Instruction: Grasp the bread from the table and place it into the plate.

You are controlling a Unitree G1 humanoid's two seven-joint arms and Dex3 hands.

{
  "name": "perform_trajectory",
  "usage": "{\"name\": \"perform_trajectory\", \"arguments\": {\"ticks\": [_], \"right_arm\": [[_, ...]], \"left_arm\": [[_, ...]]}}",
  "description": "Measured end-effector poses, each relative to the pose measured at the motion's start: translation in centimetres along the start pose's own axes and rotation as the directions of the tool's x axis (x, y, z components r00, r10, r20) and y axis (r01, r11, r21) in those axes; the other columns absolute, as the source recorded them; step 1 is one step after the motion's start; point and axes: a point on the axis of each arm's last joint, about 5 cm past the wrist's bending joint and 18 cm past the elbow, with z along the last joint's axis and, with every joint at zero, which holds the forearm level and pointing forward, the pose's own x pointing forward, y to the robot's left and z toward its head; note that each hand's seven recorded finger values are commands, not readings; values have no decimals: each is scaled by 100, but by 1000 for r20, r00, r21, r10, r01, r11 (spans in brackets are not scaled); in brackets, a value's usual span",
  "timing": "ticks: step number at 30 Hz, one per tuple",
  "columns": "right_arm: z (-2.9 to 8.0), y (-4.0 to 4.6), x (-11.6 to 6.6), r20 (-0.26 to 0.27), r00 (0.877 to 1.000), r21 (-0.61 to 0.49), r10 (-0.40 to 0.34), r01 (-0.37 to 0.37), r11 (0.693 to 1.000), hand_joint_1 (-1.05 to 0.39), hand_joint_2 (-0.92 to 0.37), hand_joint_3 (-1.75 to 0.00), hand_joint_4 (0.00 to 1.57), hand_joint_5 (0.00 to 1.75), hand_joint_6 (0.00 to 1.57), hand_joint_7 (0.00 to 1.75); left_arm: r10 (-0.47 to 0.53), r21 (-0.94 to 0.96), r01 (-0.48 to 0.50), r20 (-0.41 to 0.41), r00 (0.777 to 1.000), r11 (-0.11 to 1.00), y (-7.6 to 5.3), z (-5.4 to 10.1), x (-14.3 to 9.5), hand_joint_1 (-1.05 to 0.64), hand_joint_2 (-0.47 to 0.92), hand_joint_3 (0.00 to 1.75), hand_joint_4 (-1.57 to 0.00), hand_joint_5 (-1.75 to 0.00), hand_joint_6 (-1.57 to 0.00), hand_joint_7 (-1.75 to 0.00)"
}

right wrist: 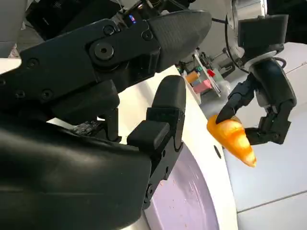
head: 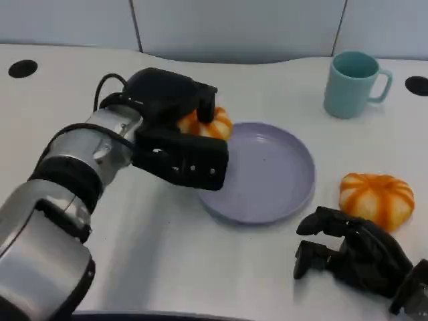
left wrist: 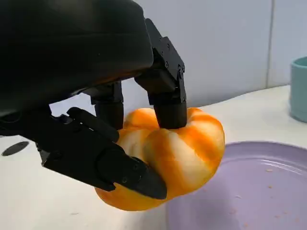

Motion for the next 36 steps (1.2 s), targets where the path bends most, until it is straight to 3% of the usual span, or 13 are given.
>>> {"name": "perform_trajectory", "arguments": {"ticks": [8, 13, 19, 20, 21, 22, 25, 26, 28, 30, 31, 34, 36], "right_arm": [[-4, 14, 22, 0, 1000, -5, 3, -3, 1000, -47, -92, -7, 64, 137, 69, 91], [-11, 16, 25, -1, 1000, -4, 9, -9, 1000, -47, -92, -7, 65, 138, 69, 91], [-12, 23, 33, 0, 1000, -18, 9, -9, 1000, -45, -92, -9, 67, 138, 69, 91], [-14, 26, 36, 1, 1000, -19, 9, -9, 1000, -45, -92, -9, 67, 138, 69, 91], [-17, 29, 40, 2, 1000, -19, 10, -9, 1000, -44, -92, -9, 67, 138, 69, 92], [-18, 31, 43, 2, 1000, -17, 10, -10, 1000, -44, -92, -9, 67, 138, 69, 92], [-16, 35, 52, 1, 1000, -10, 15, -15, 1000, -45, -92, -8, 65, 137, 67, 92], [-16, 35, 52, 0, 1000, -8, 16, -16, 1000, -45, -92, -8, 65, 136, 66, 91], [-17, 35, 51, 0, 1000, -10, 16, -16, 1000, -46, -92, -8, 65, 135, 66, 91], [-19, 36, 50, 2, 1000, -15, 17, -17, 1000, -46, -92, -7, 68, 136, 69, 90], [-19, 36, 50, 2, 1000, -15, 18, -18, 1000, -46, -92, -6, 68, 136, 70, 90], [-17, 37, 48, 3, 1000, -13, 15, -15, 1000, -44, -92, -7, 68, 136, 70, 89], [-13, 38, 49, 2, 1000, -10, 17, -17, 1000, -45, -92, -8, 67, 136, 69, 89]], "left_arm": [[53, -5, -53, 133, 990, 999, -87, 221, 69, -26, 89, 13, -88, -175, -60, -173], [77, -21, -74, 179, 981, 997, -142, 348, 107, -28, 88, 11, -91, -175, -62, -151], [68, -39, -62, 208, 976, 997, -189, 454, 136, -29, 90, 10, -90, -175, -59, -174], [66, -40, -59, 212, 975, 997, -195, 467, 139, -30, 91, 10, -90, -175, -61, -152], [63, -39, -56, 216, 974, 998, -201, 482, 143, -32, 91, 7, -90, -175, -72, -112], [58, -36, -51, 221, 974, 998, -208, 496, 146, -34, 91, 5, -90, -175, -79, -95], [30, -16, -27, 229, 973, 1000, -235, 535, 155, -37, 90, 2, -88, -175, -87, -75], [22, -11, -20, 232, 973, 1000, -241, 545, 157, -37, 89, 1, -89, -175, -81, -94], [19, -11, -17, 234, 972, 1000, -243, 554, 160, -37, 89, 1, -90, -175, -76, -108], [19, -11, -17, 232, 973, 1000, -244, 554, 160, -35, 88, 1, -90, -175, -63, -154], [18, -10, -16, 228, 973, 1000, -244, 551, 160, -35, 88, 1, -89, -175, -61, -164], [2, -5, -1, 219, 976, 1000, -246, 545, 160, -42, 86, 0, -71, -172, -52, -170], [-21, -4, 22, 209, 978, 1000, -244, 539, 160, -53, 87, 0, -71, -133, -53, -137]]}}
